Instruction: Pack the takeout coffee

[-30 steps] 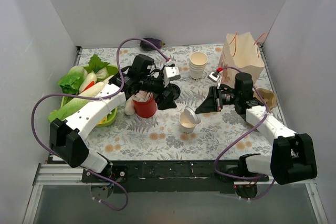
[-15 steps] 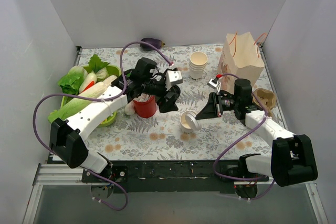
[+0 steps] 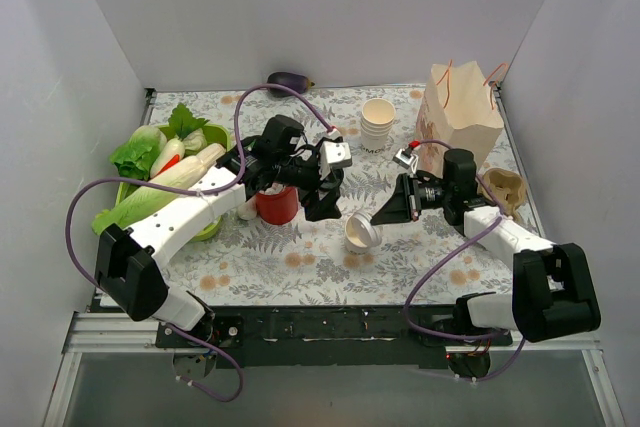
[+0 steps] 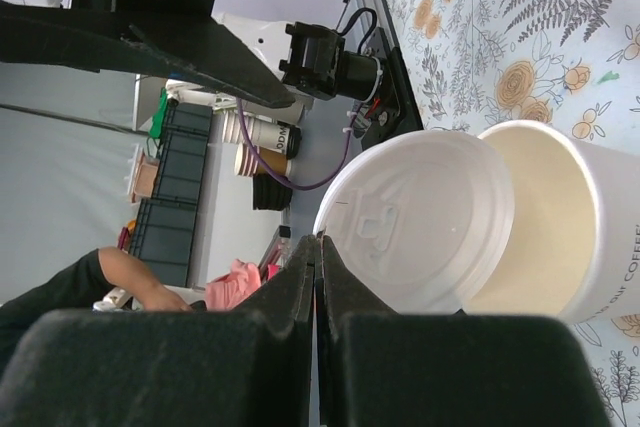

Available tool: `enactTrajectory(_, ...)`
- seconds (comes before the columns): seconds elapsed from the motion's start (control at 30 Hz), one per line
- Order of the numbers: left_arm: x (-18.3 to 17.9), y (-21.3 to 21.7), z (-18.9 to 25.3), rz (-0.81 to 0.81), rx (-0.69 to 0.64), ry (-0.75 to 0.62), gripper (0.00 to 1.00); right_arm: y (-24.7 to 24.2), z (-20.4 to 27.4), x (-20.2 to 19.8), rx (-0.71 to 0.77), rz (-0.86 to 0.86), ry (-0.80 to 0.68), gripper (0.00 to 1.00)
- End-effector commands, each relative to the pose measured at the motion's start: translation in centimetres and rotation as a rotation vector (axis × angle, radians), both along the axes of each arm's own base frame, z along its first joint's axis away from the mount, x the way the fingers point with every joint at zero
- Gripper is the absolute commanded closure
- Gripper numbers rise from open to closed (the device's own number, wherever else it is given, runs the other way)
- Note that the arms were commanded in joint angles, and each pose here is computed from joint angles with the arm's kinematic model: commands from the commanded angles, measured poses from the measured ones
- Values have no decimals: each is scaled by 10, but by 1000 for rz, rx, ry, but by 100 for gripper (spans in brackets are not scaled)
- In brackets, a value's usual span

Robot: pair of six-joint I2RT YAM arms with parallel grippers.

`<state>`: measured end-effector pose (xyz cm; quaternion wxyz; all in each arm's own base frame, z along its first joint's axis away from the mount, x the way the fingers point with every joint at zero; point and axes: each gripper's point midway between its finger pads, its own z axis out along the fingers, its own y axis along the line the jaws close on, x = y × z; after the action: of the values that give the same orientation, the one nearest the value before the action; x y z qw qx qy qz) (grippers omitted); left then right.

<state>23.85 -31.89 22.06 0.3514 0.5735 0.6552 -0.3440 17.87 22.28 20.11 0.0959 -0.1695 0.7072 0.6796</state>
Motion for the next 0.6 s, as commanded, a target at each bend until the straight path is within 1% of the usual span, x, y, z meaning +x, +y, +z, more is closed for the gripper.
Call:
enactTrajectory(0.0,-1,-4,14,-16,-39,-34,3,2,12,15,14,-12,-64,99)
enactTrajectory(0.57,11,-24,2,-9,-63,12,4,-2,4,28,-4,-58,-18,99)
